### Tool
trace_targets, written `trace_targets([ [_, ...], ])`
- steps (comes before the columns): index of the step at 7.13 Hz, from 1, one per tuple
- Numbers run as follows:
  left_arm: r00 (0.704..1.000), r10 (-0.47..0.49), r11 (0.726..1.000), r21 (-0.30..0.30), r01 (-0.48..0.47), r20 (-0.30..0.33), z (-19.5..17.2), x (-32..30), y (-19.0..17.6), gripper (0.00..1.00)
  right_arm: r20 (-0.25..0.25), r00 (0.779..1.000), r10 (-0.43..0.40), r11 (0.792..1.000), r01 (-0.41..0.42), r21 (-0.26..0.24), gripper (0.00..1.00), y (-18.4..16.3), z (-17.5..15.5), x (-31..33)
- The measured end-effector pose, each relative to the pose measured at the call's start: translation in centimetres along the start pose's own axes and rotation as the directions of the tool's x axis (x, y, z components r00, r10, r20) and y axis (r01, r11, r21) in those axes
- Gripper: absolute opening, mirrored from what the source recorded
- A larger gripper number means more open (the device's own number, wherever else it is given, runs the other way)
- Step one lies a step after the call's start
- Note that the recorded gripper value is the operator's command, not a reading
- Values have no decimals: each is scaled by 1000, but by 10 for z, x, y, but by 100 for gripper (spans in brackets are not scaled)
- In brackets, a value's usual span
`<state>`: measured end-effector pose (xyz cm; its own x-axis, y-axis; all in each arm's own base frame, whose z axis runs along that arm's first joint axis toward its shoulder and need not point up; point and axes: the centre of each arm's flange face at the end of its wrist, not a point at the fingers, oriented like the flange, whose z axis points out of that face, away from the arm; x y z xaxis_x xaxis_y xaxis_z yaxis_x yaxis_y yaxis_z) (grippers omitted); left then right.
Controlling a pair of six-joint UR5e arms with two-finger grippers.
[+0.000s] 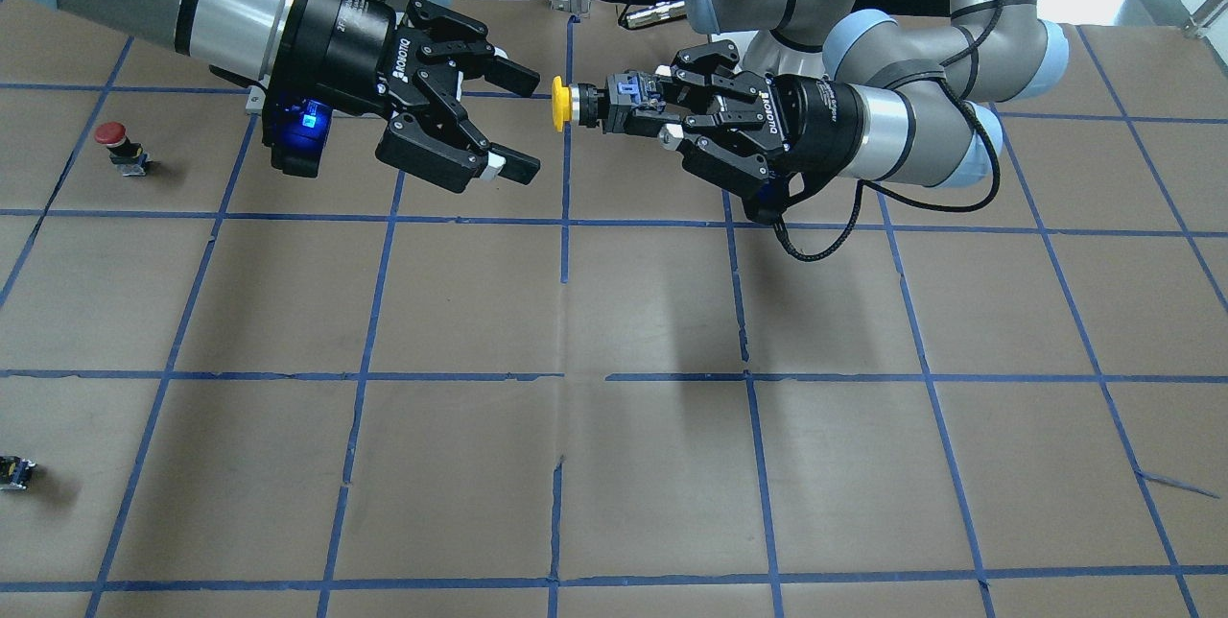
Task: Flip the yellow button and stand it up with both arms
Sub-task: 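Hold the button with the left gripper while the right gripper aligns on the cap, then close the right gripper on the yellow cap and open the left gripper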
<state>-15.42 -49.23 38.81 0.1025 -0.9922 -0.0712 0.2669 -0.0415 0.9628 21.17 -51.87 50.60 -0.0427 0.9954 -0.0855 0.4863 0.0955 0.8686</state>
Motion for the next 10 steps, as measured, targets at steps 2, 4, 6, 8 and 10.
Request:
trace_targets([
  [2, 1000, 0, 1000, -8, 0, 2, 0, 0, 1, 5, 4, 1000, 2, 999, -2, -39, 99, 11, 1, 4],
  [4, 1000, 1, 1000, -10, -1, 3, 0, 0, 1, 5, 2, 1000, 1, 998, -1, -57, 99, 14, 3, 6],
  [6, 1000, 3, 1000, -11, -3, 5, 1, -1, 3, 5, -3, 1000, 6, 997, -6, -75, 91, 14, 6, 5],
  [8, 1000, 6, 1000, -10, -6, 6, 2, -2, 5, 5, -1, 1000, 3, 997, -3, -81, 64, 14, 6, 5],
  [10, 1000, 4, 1000, -10, -4, 7, 2, -3, 6, 5, 1, 1000, 0, 997, 0, -83, 28, 14, 6, 4],
])
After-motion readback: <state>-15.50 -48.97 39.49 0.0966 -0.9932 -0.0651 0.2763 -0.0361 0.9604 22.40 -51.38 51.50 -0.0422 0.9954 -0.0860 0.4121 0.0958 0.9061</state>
